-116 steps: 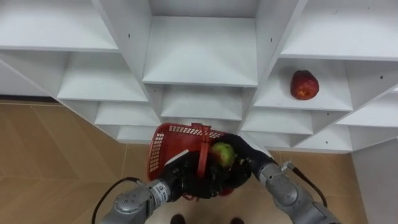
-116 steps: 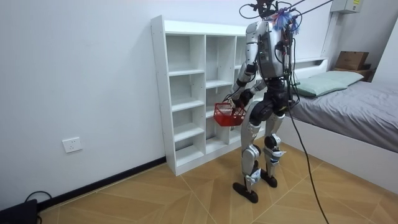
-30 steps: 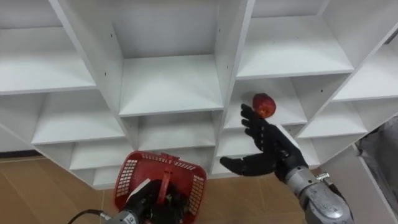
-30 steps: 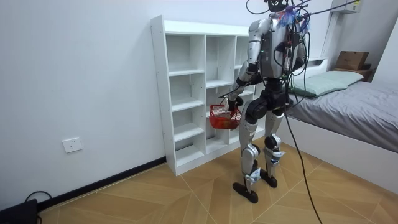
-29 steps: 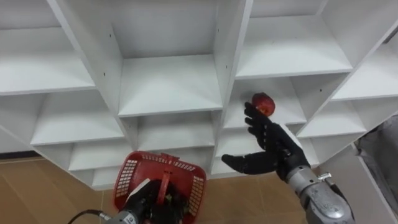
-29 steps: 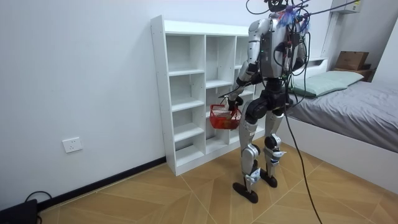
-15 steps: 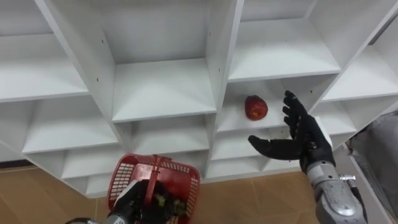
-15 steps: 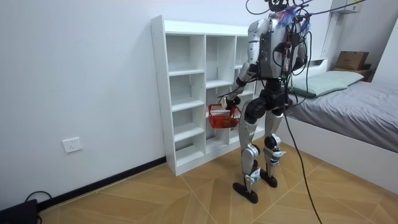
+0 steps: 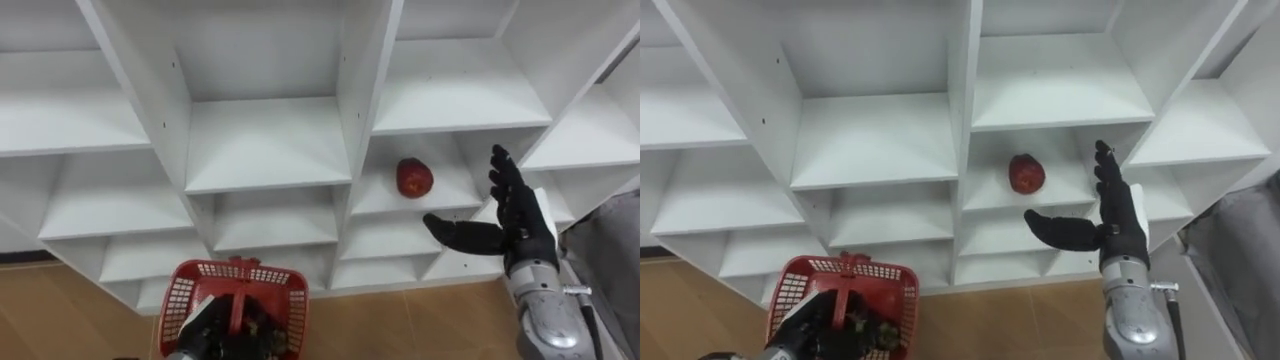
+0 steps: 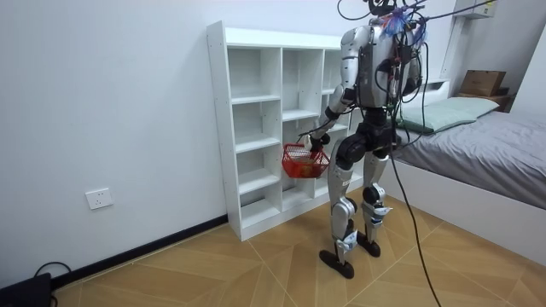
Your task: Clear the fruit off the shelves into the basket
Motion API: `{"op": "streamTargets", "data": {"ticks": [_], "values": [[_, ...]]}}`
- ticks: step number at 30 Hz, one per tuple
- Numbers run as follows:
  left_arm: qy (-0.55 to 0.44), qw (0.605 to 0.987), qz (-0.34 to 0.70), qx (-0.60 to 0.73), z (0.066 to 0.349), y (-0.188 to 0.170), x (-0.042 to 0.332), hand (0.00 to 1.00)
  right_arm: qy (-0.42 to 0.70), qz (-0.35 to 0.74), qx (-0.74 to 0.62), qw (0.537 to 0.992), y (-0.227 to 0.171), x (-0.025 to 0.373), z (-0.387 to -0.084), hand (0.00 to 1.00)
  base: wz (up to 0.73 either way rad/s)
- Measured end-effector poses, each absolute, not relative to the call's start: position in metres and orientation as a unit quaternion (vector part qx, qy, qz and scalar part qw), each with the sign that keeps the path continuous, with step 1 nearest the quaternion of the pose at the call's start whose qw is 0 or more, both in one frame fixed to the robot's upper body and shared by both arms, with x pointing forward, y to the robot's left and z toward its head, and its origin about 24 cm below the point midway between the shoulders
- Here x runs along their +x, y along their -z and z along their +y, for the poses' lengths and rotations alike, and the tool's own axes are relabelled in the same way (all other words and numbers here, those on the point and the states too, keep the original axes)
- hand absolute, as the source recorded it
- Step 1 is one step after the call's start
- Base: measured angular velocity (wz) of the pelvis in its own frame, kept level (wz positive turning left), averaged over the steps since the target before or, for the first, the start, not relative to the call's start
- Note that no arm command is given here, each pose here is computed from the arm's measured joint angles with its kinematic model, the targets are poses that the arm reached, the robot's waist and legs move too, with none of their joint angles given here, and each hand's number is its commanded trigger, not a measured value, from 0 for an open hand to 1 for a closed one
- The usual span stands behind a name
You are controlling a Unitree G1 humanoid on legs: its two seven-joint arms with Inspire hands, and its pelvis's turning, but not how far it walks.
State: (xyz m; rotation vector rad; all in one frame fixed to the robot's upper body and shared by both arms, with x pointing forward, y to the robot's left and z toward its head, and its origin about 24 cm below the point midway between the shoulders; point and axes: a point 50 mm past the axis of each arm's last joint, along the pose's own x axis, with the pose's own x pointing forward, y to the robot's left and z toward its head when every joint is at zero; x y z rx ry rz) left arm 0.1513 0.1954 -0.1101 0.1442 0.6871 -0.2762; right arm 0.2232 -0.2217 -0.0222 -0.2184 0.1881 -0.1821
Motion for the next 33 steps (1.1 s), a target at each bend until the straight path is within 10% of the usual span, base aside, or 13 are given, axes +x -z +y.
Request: {"op": "streamTargets", "data": {"ticks": [33], "values": [[0.16,0.939,0.295,0.076,0.187,0.095,0.185,1.0,0.144,0.095,-0.198,0.965,0.007,0.288,-0.249,0.0,0.06]]}}
